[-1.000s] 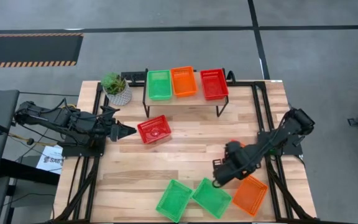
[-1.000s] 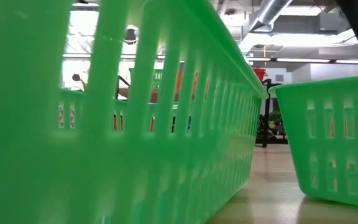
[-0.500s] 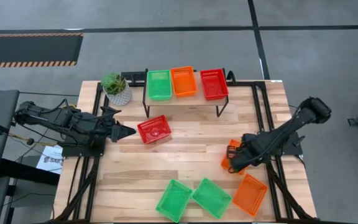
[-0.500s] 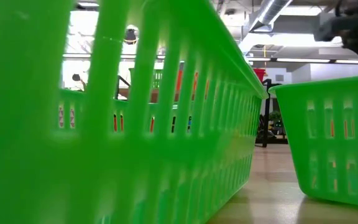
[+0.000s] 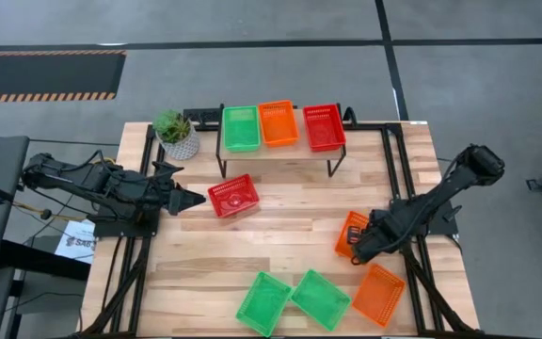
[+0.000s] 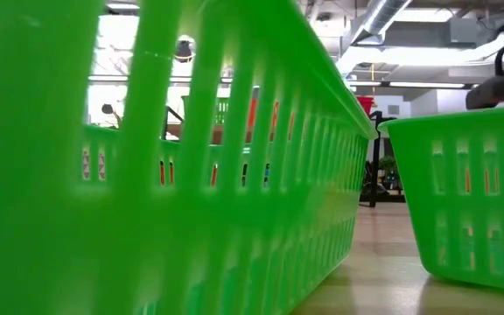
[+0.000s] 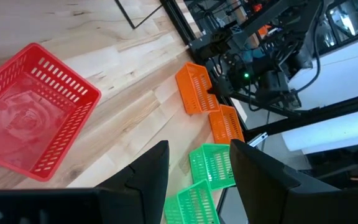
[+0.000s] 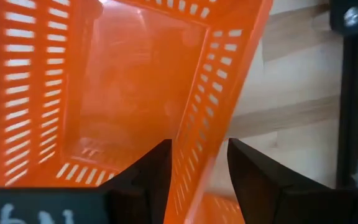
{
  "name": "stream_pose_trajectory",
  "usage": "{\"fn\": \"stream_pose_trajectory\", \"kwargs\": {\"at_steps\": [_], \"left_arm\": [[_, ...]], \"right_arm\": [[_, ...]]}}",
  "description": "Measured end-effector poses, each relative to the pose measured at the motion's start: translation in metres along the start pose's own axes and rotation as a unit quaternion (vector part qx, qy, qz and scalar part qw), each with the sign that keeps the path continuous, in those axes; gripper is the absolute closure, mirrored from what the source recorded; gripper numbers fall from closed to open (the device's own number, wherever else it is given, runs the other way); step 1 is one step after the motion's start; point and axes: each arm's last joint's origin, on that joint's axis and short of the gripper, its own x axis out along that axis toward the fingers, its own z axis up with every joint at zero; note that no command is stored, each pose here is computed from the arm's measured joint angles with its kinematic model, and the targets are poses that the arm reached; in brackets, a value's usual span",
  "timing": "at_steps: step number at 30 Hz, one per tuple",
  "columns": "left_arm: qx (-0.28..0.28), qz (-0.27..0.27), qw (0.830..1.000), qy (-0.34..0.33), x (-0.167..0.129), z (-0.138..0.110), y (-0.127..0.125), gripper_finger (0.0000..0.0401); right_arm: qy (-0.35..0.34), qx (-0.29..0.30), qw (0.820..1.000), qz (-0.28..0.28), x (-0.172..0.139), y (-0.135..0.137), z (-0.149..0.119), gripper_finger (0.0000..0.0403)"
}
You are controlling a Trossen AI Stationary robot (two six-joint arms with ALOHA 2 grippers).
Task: Stack baskets on shelf by color
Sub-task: Stack the top orange bin on top of the orange bin on the shelf
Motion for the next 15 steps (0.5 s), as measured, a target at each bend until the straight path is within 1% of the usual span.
{"fn": "stream_pose_trajectory", "kwargs": {"at_steps": [3,5,7,10,11,12,15], "left_arm": [[-0.004,0.0,1.0,0.0,-0.0001,0.0001,0.0,0.0244],[-0.004,-0.001,1.0,0.0,0.0,0.0001,-0.0001,0.0244],[-0.005,-0.001,1.0,0.0,-0.0001,0.0001,-0.0002,0.0244],[-0.005,-0.001,1.0,0.0,-0.0001,0.0001,-0.0002,0.0244],[-0.005,-0.001,1.0,0.0,-0.0001,0.0001,-0.0002,0.0244],[-0.005,-0.001,1.0,0.0,-0.0001,0.0001,-0.0001,0.0244],[-0.004,-0.001,1.0,-0.001,-0.0001,0.0001,-0.0001,0.0244]], "right_arm": [[0.003,0.005,1.0,0.0,0.0036,0.0005,0.0016,0.023],[0.004,0.01,1.0,0.0,0.0038,0.002,0.0029,0.025],[0.005,0.015,1.0,0.0,0.0037,0.0032,0.0041,0.0285],[0.003,0.021,1.0,-0.001,0.0037,0.0044,0.0062,0.0362],[0.003,0.016,1.0,-0.001,0.0034,0.0045,0.0061,0.038],[0.002,0.014,1.0,0.0,0.0033,0.005,0.0066,0.0386],[0.001,0.016,1.0,0.001,0.0032,0.0062,0.0081,0.0381]]}}
